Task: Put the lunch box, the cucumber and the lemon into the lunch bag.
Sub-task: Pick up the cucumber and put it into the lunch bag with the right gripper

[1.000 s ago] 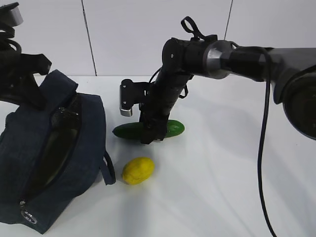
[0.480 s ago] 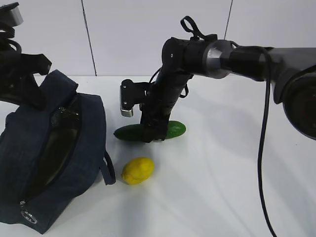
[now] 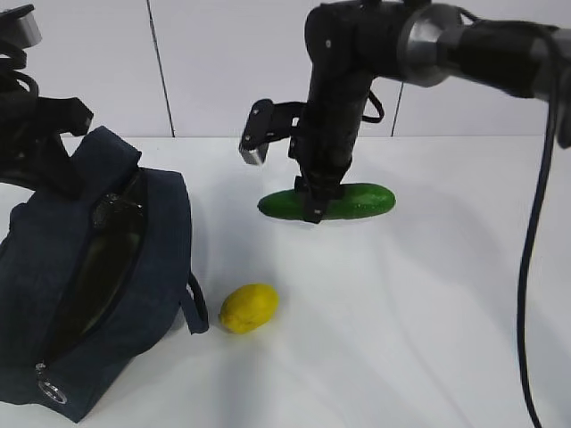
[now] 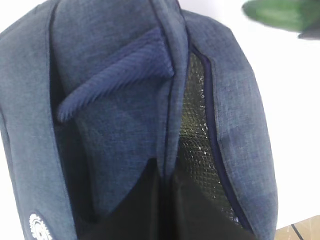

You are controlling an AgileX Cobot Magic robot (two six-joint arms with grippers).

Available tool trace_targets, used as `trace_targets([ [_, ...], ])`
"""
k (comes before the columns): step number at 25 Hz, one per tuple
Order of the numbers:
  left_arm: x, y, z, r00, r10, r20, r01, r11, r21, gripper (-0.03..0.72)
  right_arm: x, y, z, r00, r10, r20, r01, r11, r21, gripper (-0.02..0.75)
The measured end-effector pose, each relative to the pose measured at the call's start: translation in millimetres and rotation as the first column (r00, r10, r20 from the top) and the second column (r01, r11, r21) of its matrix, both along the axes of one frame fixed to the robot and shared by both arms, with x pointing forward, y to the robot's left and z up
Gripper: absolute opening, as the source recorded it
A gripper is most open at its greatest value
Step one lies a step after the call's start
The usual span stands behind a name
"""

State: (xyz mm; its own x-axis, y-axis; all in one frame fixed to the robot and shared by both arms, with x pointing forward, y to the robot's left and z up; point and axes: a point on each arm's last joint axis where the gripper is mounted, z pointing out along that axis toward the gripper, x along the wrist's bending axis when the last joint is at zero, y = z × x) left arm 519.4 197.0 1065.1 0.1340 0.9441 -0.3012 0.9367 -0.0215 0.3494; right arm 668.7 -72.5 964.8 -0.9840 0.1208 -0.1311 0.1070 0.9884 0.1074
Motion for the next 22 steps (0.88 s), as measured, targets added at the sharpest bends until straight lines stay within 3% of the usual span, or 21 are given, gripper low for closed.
trace_targets([
  [4, 0, 0, 0, 1.0, 0.0, 0.0, 0.0, 1.0, 0.0, -0.007, -7, -1, 36, 0.985, -0.174, 0.019, 0.172, 0.981, 0.091, 0.368],
  [7, 0, 0, 0, 1.0, 0.0, 0.0, 0.0, 1.0, 0.0, -0.007, -16, 3, 63, 0.954, -0.299, -0.029, 0.298, 0.932, 0.208, 0.368],
  [12, 0, 0, 0, 1.0, 0.0, 0.0, 0.0, 1.0, 0.0, -0.007, -35, 11, 106, 0.823, -0.513, -0.245, 0.568, 0.735, 0.37, 0.368],
  [16, 0, 0, 0, 1.0, 0.0, 0.0, 0.0, 1.0, 0.0, -0.007, -45, 16, 125, 0.649, -0.613, -0.451, 0.761, 0.531, 0.374, 0.368],
  [22, 1, 0, 0, 1.0, 0.002, 0.006, -0.002, 1.0, -0.001, -0.007, -51, 22, 133, 0.549, -0.601, -0.581, 0.835, 0.432, 0.342, 0.368],
])
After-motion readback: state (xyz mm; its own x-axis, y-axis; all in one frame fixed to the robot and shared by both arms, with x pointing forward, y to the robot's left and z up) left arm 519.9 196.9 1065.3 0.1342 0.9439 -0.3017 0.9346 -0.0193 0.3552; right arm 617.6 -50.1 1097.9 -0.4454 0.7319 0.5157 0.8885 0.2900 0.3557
